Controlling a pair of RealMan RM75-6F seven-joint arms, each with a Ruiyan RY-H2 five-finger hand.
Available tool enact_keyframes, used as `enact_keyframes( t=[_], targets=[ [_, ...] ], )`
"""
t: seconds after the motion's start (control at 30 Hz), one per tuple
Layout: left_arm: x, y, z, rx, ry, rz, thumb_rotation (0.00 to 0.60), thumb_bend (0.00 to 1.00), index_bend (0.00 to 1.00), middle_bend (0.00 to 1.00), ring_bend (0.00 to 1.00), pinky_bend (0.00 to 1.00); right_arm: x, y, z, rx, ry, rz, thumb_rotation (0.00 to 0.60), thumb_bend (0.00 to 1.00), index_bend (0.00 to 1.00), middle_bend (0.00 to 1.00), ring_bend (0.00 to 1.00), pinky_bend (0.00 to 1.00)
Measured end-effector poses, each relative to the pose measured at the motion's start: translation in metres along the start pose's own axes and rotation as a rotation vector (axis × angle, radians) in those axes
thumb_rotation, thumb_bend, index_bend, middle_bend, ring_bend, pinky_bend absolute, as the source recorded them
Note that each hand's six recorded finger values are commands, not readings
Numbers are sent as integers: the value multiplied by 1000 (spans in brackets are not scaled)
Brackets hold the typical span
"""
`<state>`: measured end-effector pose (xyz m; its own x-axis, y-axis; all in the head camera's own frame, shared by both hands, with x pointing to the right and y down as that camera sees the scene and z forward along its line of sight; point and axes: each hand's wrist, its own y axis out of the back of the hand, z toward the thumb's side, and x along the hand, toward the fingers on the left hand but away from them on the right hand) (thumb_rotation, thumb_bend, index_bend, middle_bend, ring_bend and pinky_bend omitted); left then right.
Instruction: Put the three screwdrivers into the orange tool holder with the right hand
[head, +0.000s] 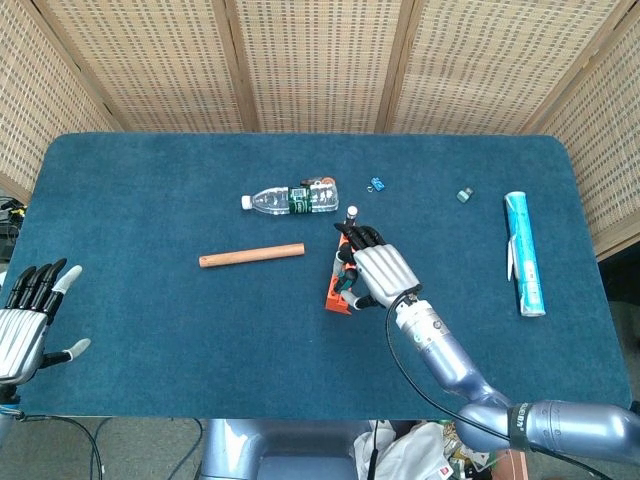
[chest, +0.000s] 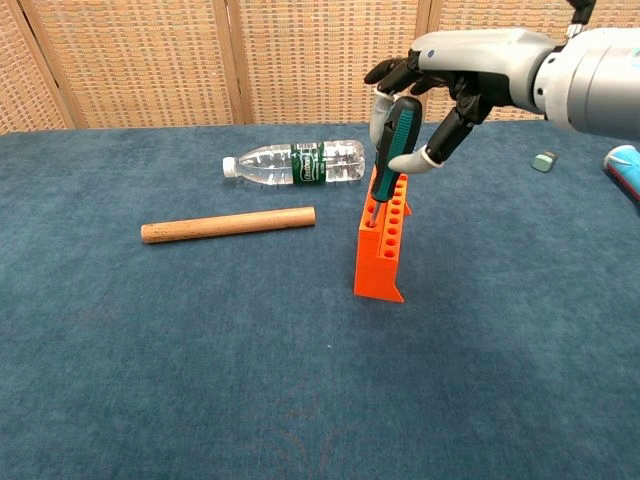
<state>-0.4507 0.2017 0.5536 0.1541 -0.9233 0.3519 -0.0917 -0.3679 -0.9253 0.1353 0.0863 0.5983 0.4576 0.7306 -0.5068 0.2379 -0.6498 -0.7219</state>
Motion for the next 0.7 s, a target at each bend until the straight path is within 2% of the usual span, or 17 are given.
enact_keyframes(
  t=[0.7],
  targets=[
    [1,0,-1,-4,1,-2,600,0,0,0,0,0,-12,-17,4,82,3,13,600,405,638,21,0,0]
  ],
)
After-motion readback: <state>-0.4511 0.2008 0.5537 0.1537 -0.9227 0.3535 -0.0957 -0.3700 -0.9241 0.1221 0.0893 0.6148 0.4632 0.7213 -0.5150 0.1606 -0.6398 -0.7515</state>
